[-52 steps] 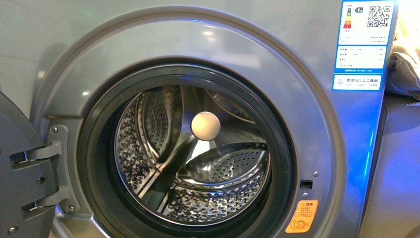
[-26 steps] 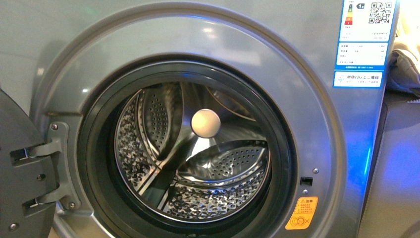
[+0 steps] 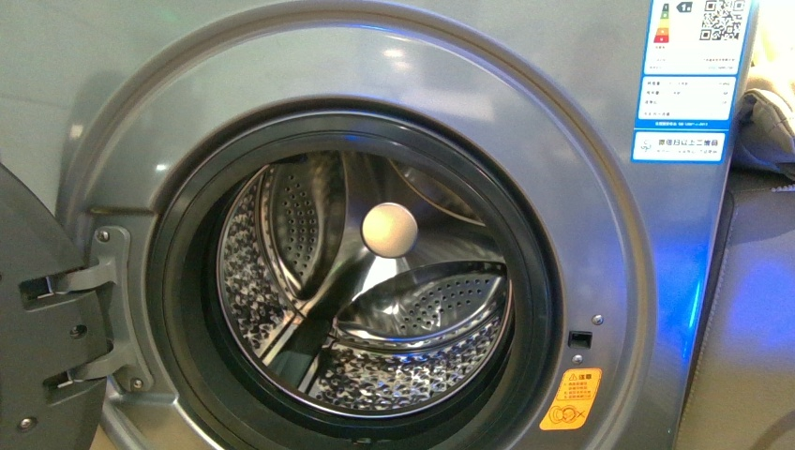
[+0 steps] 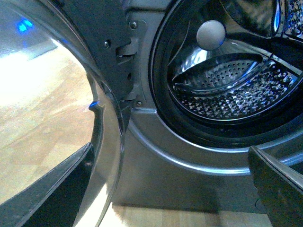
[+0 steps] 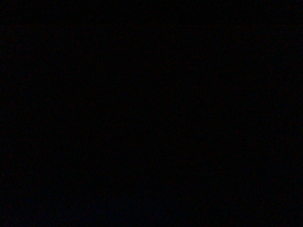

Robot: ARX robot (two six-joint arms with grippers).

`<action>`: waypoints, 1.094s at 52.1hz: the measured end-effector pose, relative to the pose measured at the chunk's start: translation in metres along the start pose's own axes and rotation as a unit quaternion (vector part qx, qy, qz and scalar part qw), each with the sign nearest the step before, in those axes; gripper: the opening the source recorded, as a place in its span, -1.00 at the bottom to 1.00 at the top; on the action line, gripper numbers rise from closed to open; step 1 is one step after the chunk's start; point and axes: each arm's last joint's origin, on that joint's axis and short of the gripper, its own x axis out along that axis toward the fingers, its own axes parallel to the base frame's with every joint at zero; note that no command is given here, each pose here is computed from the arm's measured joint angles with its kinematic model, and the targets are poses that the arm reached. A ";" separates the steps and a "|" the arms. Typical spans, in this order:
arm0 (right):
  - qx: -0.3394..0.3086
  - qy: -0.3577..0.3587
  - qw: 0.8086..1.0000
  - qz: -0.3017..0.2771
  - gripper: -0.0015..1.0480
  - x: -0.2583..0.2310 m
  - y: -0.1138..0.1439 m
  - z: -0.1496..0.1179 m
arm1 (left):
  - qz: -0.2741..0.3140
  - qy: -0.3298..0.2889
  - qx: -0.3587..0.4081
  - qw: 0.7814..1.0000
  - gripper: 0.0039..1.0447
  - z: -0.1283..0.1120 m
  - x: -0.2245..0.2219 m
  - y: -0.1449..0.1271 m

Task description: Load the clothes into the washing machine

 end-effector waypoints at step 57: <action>-0.061 -0.317 0.945 0.050 -0.82 -0.206 0.051 0.077 | 0.000 0.000 0.000 1.000 0.88 0.000 0.000 0.000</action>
